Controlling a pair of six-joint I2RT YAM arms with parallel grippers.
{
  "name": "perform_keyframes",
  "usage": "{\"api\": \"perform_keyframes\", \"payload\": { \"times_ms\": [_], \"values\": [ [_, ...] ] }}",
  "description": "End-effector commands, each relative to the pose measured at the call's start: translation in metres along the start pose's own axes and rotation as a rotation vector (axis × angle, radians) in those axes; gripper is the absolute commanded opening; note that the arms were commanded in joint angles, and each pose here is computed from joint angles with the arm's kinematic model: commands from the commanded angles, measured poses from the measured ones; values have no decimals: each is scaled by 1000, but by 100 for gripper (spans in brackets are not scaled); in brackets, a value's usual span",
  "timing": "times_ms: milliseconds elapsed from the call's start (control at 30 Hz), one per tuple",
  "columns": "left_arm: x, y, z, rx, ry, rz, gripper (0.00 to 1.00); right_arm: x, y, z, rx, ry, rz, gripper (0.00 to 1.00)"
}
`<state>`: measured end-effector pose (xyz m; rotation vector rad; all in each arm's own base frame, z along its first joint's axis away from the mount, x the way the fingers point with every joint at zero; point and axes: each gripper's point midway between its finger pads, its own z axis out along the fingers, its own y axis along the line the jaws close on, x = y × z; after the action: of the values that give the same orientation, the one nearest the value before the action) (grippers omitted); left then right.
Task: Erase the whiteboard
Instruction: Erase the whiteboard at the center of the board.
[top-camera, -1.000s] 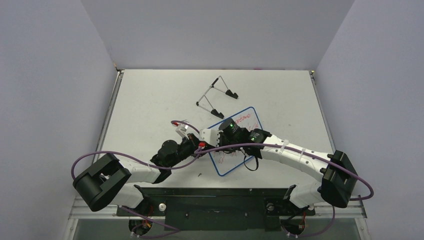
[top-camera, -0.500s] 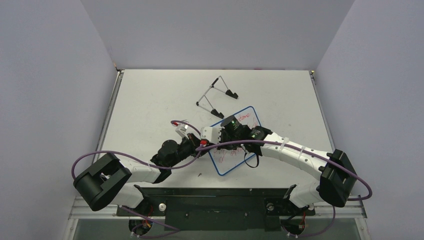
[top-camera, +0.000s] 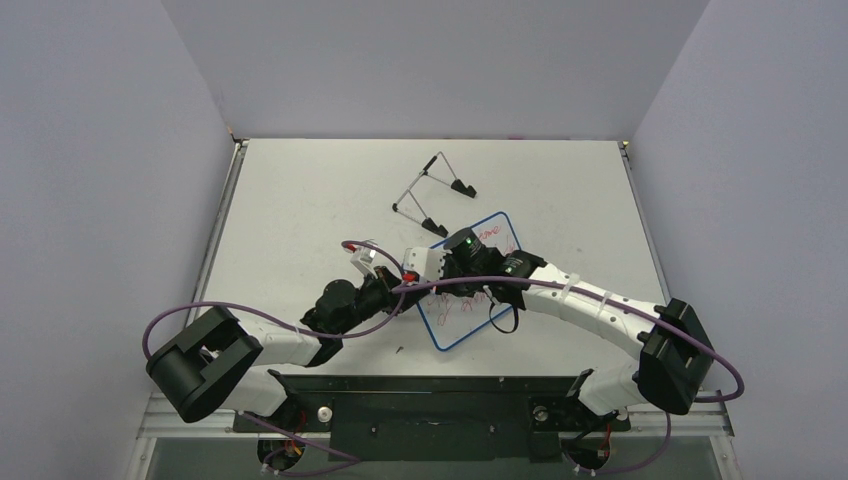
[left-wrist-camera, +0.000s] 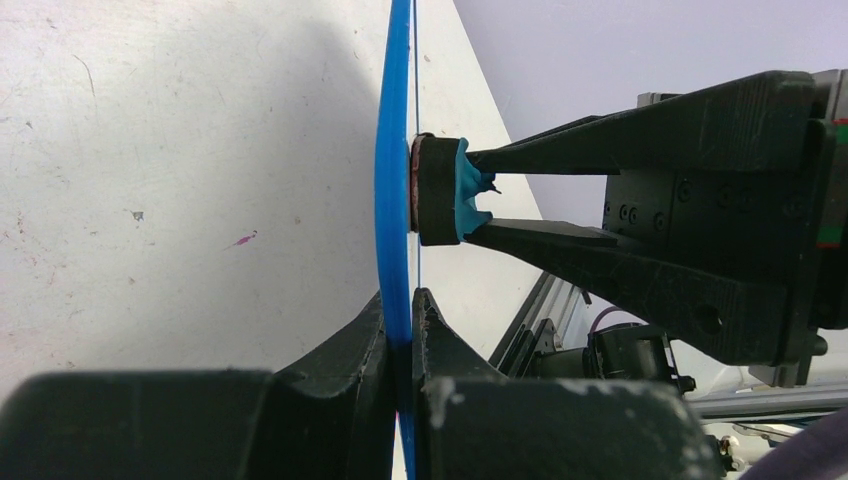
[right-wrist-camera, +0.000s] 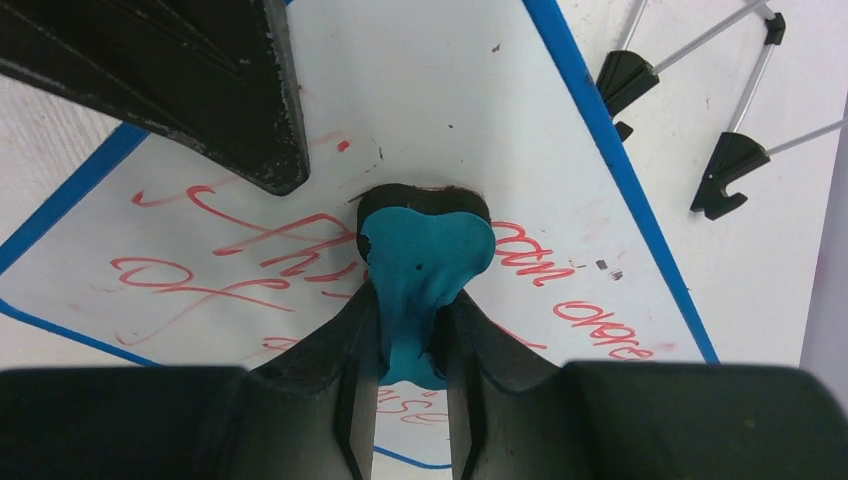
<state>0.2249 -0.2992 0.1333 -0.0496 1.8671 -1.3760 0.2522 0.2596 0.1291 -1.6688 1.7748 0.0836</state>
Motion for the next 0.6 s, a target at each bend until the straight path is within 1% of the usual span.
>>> {"api": "perform_keyframes", "payload": {
  "times_ms": [0, 33, 100, 200, 300, 400, 467, 567],
  "values": [
    [-32, -68, 2, 233, -78, 82, 0, 12, 21, -7, -122, -17, -71, 0],
    [-32, -68, 2, 233, -78, 84, 0, 11, 23, -9, -137, -30, -70, 0],
    [-32, -68, 2, 231, -78, 86, 0, 6, 14, -12, -128, -52, -14, 0],
    [-30, -67, 2, 230, -75, 86, 0, -1, -17, -17, -74, -87, 99, 0],
    [-30, -67, 2, 230, -73, 86, 0, -7, -34, -25, -13, -116, 137, 0],
    [-30, -67, 2, 227, -71, 83, 0, -6, -25, -23, -33, -115, 113, 0],
    [-30, -66, 3, 224, -70, 81, 0, -7, -12, -16, -57, -92, 64, 0],
    [-29, -67, 4, 230, -66, 79, 0, -19, 12, -9, -91, -77, -39, 0]
  ]
}}
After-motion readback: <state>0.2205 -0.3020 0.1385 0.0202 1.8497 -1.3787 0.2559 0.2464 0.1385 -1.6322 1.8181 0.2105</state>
